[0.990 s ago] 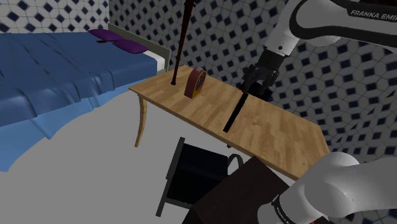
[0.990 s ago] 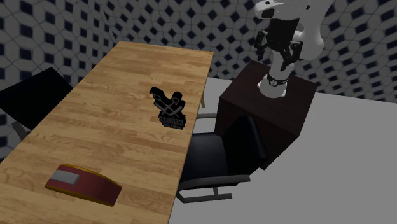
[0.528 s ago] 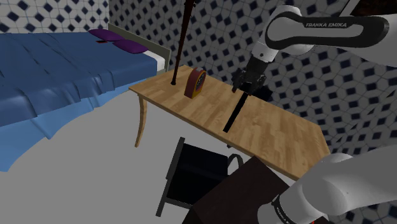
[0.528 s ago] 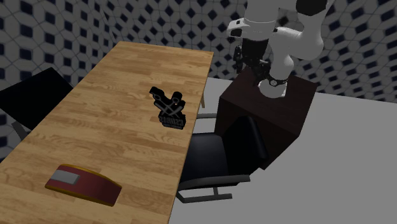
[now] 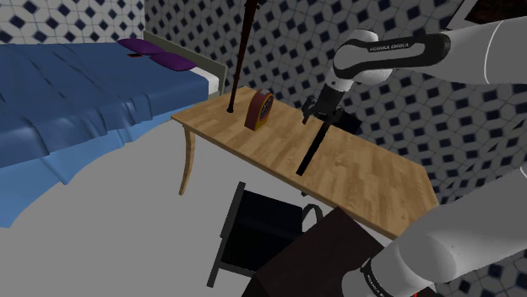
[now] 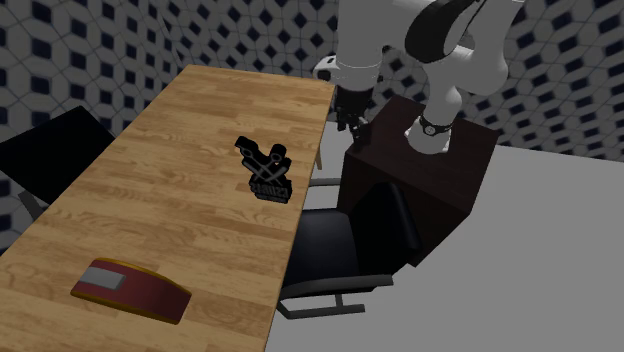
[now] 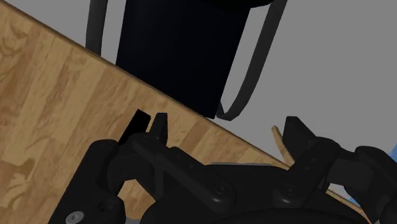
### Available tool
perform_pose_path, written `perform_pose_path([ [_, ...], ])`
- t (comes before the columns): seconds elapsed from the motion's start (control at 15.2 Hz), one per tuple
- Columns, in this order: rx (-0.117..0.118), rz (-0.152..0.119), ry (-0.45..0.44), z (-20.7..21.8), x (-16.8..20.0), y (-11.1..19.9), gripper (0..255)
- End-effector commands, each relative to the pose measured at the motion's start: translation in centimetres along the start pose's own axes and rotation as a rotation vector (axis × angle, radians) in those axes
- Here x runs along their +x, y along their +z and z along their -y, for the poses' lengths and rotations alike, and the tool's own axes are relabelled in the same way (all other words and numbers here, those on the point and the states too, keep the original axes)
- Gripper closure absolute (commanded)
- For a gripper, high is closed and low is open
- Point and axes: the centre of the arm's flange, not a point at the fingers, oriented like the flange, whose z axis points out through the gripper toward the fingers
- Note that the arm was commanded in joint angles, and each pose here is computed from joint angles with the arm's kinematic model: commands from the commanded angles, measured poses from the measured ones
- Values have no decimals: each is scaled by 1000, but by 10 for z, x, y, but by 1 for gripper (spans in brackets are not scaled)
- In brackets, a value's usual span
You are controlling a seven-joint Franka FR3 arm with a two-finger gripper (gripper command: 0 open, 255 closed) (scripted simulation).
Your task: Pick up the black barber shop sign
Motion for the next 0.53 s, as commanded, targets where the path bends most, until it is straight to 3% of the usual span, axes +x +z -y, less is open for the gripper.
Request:
perform_pose_path([
  [0.0, -4, -8, 48, -11, 22, 14, 0],
  [0.46, -15, -32, 210, -52, 87, 58, 0],
])
